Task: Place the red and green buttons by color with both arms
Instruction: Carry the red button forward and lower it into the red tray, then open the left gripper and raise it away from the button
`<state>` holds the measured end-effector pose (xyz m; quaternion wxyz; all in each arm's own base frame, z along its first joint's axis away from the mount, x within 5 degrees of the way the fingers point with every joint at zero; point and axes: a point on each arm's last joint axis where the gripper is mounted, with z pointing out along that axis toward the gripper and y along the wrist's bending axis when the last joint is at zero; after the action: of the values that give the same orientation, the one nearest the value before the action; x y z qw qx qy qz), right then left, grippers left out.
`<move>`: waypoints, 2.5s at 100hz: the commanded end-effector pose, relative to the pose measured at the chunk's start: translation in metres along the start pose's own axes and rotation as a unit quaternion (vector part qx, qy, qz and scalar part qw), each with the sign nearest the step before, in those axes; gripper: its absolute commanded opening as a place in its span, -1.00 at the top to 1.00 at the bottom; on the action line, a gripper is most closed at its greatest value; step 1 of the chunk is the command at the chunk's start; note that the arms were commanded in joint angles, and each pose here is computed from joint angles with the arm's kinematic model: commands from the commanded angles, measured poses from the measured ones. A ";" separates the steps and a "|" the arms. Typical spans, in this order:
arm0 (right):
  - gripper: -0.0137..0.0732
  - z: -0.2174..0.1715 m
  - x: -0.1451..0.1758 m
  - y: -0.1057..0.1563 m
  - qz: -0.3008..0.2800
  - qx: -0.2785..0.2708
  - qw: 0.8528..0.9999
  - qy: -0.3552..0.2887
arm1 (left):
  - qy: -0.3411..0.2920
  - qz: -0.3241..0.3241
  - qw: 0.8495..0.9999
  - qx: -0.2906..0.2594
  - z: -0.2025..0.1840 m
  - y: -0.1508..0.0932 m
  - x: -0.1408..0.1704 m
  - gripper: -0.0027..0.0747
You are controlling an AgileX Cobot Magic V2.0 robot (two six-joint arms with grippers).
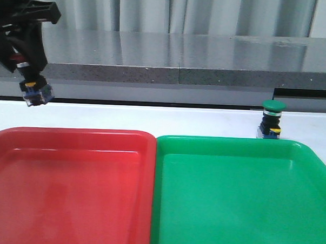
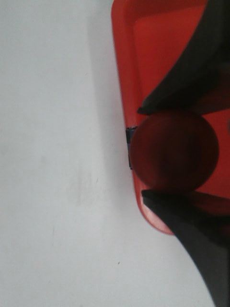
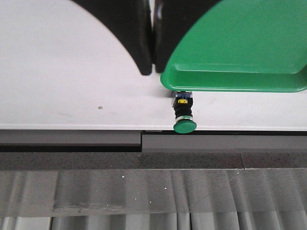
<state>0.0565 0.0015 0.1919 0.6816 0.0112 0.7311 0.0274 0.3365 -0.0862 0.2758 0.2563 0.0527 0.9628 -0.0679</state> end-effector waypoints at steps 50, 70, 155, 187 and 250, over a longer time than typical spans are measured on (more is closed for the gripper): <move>0.94 -0.003 -0.013 0.001 -0.005 -0.002 0.998 -0.058 | -0.019 0.005 0.999 0.026 -0.015 -0.038 0.045 0.45; 0.94 -0.003 -0.013 0.001 -0.005 -0.002 0.998 -0.058 | -0.024 0.010 0.999 0.025 -0.006 -0.042 0.054 0.45; 0.94 -0.003 -0.013 0.001 -0.005 -0.002 0.998 -0.058 | 0.015 0.006 1.000 0.017 0.036 -0.041 0.068 0.23; 0.94 -0.003 -0.013 0.001 -0.005 -0.002 0.998 -0.058 | 0.018 0.000 1.000 0.020 0.036 -0.042 0.068 -0.46; 0.94 -0.003 -0.013 0.001 -0.005 -0.002 0.998 -0.058 | -0.145 -0.003 0.988 0.050 -0.026 -0.035 0.043 -0.46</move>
<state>0.0565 0.0015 0.1919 0.6816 0.0112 0.7311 0.0274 0.2819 -0.1200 0.2466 0.3132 0.0690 0.9420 -0.0985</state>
